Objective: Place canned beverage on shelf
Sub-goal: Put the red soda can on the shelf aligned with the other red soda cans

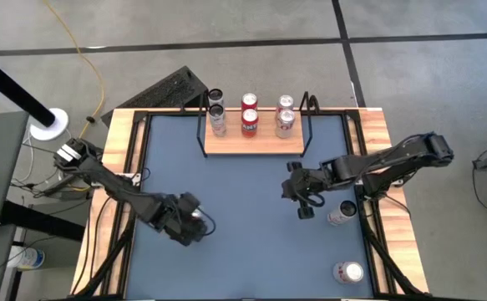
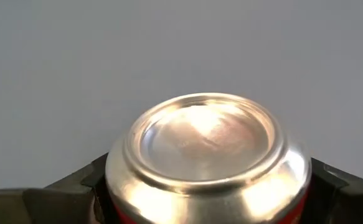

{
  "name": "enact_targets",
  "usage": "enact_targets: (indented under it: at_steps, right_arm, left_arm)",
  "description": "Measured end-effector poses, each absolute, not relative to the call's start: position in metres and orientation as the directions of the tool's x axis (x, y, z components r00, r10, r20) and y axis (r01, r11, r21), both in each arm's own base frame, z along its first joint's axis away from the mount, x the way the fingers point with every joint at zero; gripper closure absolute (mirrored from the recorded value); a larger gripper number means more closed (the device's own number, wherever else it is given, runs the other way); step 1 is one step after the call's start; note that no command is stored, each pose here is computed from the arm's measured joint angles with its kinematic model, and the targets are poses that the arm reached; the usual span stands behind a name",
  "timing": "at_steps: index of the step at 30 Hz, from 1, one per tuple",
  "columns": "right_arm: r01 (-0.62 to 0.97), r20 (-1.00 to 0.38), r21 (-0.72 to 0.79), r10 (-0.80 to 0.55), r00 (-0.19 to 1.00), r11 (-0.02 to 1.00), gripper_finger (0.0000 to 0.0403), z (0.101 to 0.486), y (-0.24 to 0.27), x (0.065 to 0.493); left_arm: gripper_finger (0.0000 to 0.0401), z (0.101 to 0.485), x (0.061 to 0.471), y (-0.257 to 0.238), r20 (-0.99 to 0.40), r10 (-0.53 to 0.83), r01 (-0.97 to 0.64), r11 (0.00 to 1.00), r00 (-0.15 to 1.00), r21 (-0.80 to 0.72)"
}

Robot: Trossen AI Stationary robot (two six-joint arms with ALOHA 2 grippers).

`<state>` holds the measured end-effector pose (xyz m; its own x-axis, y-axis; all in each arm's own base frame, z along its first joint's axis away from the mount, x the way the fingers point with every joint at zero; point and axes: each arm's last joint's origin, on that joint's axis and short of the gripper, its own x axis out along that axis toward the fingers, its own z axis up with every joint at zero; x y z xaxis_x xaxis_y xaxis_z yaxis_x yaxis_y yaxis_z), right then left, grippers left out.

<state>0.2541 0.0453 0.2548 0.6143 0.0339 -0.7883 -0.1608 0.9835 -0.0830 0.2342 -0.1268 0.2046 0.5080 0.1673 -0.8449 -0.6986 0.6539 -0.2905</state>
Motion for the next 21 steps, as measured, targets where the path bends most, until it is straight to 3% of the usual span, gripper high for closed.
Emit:
enact_targets:
  at_steps: [4,8,16,21]
  right_arm:
    - [-0.157,-0.697,-0.098,0.045,0.716,0.983,0.0403,0.232,0.042,0.256]
    - [-0.155,-0.544,-0.129,0.06,0.837,0.979,0.0403,0.228,0.042,0.26]
    - [-0.172,-0.309,-0.233,0.095,0.946,0.957,0.0403,0.247,0.048,0.269]
    - [-0.149,-0.183,-0.275,0.1,0.978,0.95,0.0403,0.259,0.048,0.272]
  left_arm:
    - [0.011,0.216,0.253,-0.119,-0.638,0.362,-0.653,0.696,0.679,-0.3]
    - [0.0109,0.235,0.269,-0.117,-0.384,0.516,-0.638,0.687,0.766,-0.349]
    - [0.0109,0.282,0.284,-0.121,-0.04,0.65,-0.601,0.675,0.759,-0.428]
    - [0.0108,0.318,0.281,-0.121,0.137,0.619,-0.514,0.738,0.773,-0.437]
